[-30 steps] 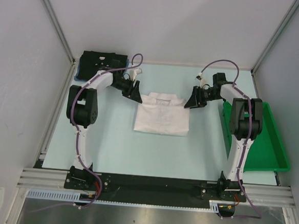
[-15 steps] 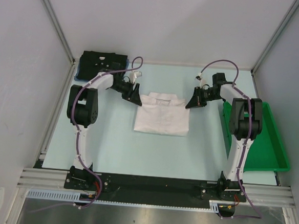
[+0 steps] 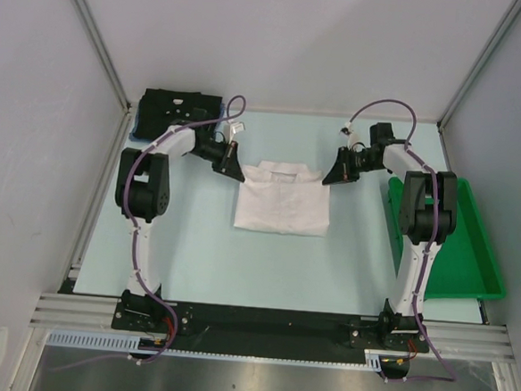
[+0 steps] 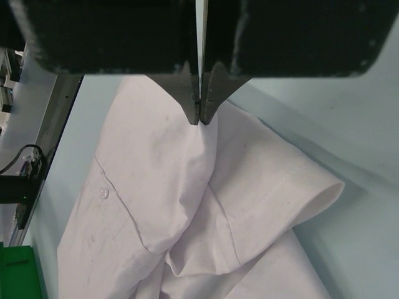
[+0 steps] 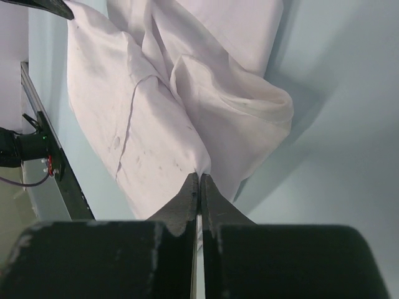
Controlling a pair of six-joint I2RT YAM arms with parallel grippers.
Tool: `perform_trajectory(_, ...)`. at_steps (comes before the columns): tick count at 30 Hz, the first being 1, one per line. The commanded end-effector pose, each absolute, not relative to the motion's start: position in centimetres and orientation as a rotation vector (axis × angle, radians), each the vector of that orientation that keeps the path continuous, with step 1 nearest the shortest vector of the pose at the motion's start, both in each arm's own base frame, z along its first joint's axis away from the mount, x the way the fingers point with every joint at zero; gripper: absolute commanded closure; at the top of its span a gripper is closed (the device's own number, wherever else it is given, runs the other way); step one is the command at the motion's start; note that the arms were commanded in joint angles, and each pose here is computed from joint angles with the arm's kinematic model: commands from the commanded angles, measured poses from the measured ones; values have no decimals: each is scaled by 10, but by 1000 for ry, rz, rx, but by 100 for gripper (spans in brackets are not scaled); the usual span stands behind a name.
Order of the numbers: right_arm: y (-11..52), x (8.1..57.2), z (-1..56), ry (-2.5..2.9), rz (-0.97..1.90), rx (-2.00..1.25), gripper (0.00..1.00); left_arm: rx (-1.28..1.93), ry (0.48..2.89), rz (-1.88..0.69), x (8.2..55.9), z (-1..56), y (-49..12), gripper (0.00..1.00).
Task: Fold and stack the long sleeve shirts
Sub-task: Fold the shirt
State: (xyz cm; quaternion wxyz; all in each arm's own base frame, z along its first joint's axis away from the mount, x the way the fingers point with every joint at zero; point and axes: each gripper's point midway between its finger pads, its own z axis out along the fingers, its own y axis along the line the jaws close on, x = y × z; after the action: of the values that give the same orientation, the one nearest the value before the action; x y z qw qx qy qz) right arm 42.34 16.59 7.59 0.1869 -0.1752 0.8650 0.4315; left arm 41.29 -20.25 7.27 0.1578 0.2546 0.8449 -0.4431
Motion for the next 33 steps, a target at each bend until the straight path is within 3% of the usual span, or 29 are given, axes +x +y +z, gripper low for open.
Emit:
perform_trajectory(1, 169, 450, 124, 2284, 1169, -548, 100, 723, 2291, -1281, 431, 117, -199, 100)
perform_trajectory(16, 171, 517, 134, 2156, 1132, -503, 100, 623, 2256, -1156, 501, 122, -188, 100)
perform_trajectory(33, 163, 561, 67, 2217, 1082, -328, 100, 524, 2302, -1121, 542, 66, -189, 99)
